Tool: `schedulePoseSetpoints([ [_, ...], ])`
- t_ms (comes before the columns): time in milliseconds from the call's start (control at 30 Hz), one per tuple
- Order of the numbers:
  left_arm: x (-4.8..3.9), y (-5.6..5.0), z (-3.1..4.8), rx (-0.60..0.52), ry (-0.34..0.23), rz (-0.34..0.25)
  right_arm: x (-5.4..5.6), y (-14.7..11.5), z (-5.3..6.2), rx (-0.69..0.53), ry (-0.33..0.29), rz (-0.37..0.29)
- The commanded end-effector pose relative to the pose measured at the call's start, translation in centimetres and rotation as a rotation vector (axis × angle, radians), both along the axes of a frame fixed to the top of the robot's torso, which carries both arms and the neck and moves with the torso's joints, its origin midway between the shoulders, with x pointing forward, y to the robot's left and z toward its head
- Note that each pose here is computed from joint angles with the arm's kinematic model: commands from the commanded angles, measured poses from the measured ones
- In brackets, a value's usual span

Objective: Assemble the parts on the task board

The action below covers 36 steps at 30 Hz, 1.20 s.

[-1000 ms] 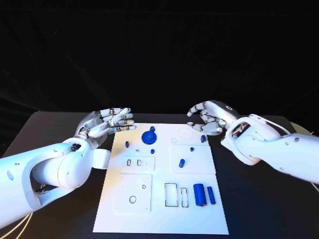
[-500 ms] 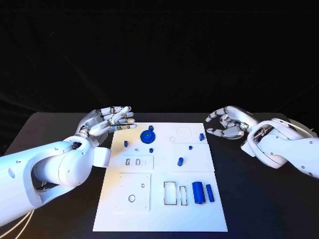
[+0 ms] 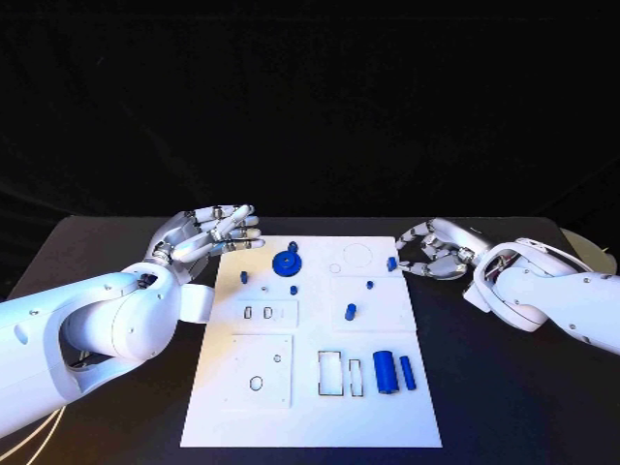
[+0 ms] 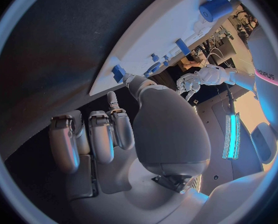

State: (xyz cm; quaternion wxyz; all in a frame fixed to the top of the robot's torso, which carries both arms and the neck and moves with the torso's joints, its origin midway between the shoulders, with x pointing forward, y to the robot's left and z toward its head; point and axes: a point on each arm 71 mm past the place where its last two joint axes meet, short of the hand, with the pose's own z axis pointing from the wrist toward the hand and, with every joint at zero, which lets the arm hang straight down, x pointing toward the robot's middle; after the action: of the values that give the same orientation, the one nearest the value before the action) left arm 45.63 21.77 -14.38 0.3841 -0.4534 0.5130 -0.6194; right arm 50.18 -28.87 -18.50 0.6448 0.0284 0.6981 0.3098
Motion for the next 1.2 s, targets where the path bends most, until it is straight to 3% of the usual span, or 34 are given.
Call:
schedulePoseSetpoints([
  [33, -0.02, -0.2, 0.17, -0.012, -0.006, -0.021, 0.0, 0.4, -0.5, -0.007, 0.029, 0.027],
  [1200, 0.00, 0.1, 0.14, -0.008, -0.003, -0.014, 0.7, 1.6, -1.7, -0.022, 0.062, 0.027],
])
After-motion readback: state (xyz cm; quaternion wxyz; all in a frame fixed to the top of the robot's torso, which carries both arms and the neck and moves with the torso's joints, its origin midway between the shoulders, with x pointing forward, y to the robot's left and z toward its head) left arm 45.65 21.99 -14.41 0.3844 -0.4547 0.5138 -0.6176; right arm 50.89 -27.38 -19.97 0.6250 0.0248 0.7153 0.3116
